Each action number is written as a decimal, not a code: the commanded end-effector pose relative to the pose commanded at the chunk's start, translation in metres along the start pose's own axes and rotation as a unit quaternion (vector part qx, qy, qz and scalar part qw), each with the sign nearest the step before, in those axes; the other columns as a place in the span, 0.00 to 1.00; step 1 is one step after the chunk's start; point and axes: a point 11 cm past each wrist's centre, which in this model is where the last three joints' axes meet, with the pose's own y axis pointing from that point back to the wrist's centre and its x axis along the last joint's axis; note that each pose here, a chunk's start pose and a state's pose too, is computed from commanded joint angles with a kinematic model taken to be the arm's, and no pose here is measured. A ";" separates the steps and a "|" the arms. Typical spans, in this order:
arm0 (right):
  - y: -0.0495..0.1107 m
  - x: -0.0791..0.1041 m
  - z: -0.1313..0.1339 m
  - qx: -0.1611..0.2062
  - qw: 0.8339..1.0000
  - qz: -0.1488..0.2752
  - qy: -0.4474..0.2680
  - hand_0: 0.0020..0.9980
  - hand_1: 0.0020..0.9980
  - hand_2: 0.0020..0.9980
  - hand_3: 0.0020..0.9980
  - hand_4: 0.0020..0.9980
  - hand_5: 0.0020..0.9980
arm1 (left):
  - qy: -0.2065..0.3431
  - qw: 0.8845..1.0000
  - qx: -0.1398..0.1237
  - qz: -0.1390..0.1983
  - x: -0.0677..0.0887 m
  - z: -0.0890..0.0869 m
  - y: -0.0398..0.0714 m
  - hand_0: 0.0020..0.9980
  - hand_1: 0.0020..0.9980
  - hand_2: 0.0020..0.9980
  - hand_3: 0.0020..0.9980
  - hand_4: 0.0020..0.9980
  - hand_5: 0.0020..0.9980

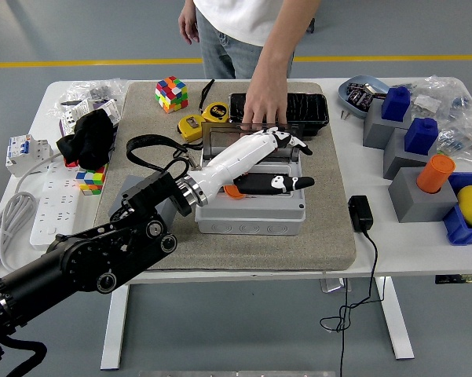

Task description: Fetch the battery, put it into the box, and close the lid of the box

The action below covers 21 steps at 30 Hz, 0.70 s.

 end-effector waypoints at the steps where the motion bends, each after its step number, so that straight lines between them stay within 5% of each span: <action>1: 0.000 0.000 0.001 -0.001 1.000 0.000 0.000 0.91 0.91 0.86 0.90 1.00 1.00 | 0.026 1.000 0.006 -0.004 0.002 0.000 0.003 0.96 0.89 0.83 0.76 1.00 1.00; 5: 0.001 -0.003 0.002 -0.002 1.000 -0.002 -0.002 0.91 0.91 0.86 0.90 1.00 1.00 | 0.124 0.992 0.002 -0.017 0.015 0.011 0.012 0.96 0.89 0.83 0.76 1.00 1.00; 12: 0.001 -0.004 0.003 -0.003 1.000 -0.003 -0.002 0.91 0.91 0.86 0.90 1.00 1.00 | 0.211 0.976 -0.049 -0.018 0.047 0.038 0.030 0.94 0.88 0.81 0.75 1.00 1.00; 17: 0.001 -0.004 0.005 -0.004 1.000 -0.004 -0.003 0.91 0.91 0.86 0.90 1.00 1.00 | 0.299 0.951 -0.077 -0.020 0.061 0.042 0.045 0.94 0.88 0.81 0.75 1.00 1.00; 21: 0.002 -0.007 0.006 -0.005 1.000 -0.006 -0.004 0.91 0.91 0.86 0.90 1.00 1.00 | 0.385 0.918 -0.095 0.009 0.077 0.029 0.060 0.88 0.85 0.80 0.76 1.00 1.00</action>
